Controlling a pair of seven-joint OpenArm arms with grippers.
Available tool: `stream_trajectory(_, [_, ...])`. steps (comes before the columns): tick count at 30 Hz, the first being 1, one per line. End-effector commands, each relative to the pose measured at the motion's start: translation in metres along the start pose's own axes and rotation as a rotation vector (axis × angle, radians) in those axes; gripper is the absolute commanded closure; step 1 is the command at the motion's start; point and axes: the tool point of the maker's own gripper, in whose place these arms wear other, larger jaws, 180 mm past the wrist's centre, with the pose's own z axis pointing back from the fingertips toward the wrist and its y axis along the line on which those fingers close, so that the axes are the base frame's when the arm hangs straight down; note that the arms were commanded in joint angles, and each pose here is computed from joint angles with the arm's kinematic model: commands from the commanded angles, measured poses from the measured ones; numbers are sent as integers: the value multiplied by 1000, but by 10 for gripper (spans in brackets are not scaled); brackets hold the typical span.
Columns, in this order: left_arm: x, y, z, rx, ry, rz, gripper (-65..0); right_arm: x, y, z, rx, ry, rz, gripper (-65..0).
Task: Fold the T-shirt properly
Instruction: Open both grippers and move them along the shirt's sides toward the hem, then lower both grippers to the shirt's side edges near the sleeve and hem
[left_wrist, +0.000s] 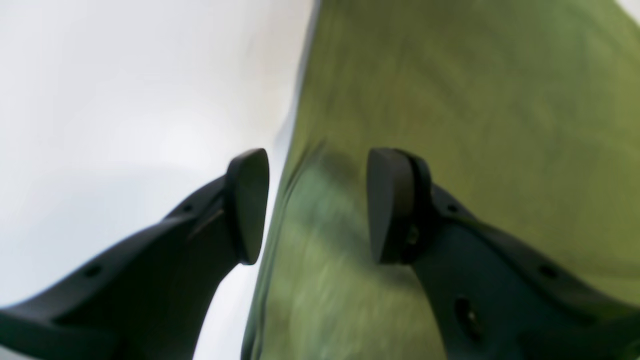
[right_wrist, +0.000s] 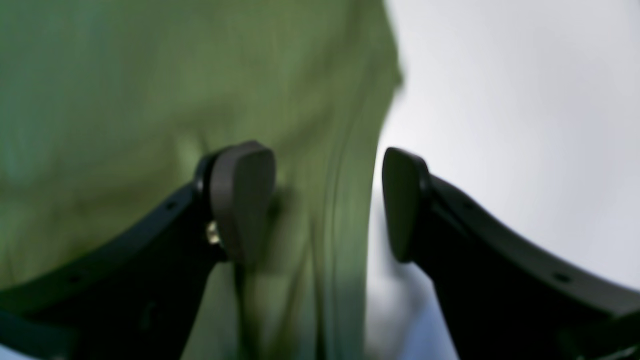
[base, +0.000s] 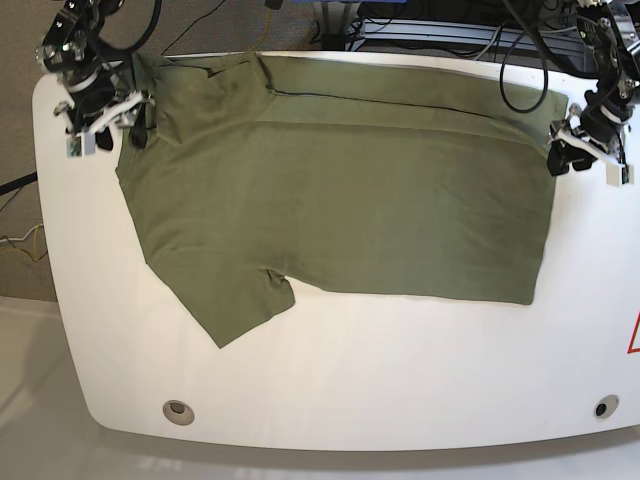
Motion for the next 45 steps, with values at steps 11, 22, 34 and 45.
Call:
stream_trajectory(11, [40, -11, -2, 4, -72, -102, -300, 82, -7, -18, -18, -194, 33, -344])
stream_trajectory(22, [64, -20, -9, -26, -119, -105, -299, 148, -27, -45, -17, -300, 22, -355])
stream_trajectory(34, [84, -25, -39, -64, -95, -122, -291, 186, -42, -101, 50, -308, -95, -354])
stream_trajectory(45, [78, -14, -72, -59, -36, -49, -291, 187, -34, -143, 106, -249, -149, -355])
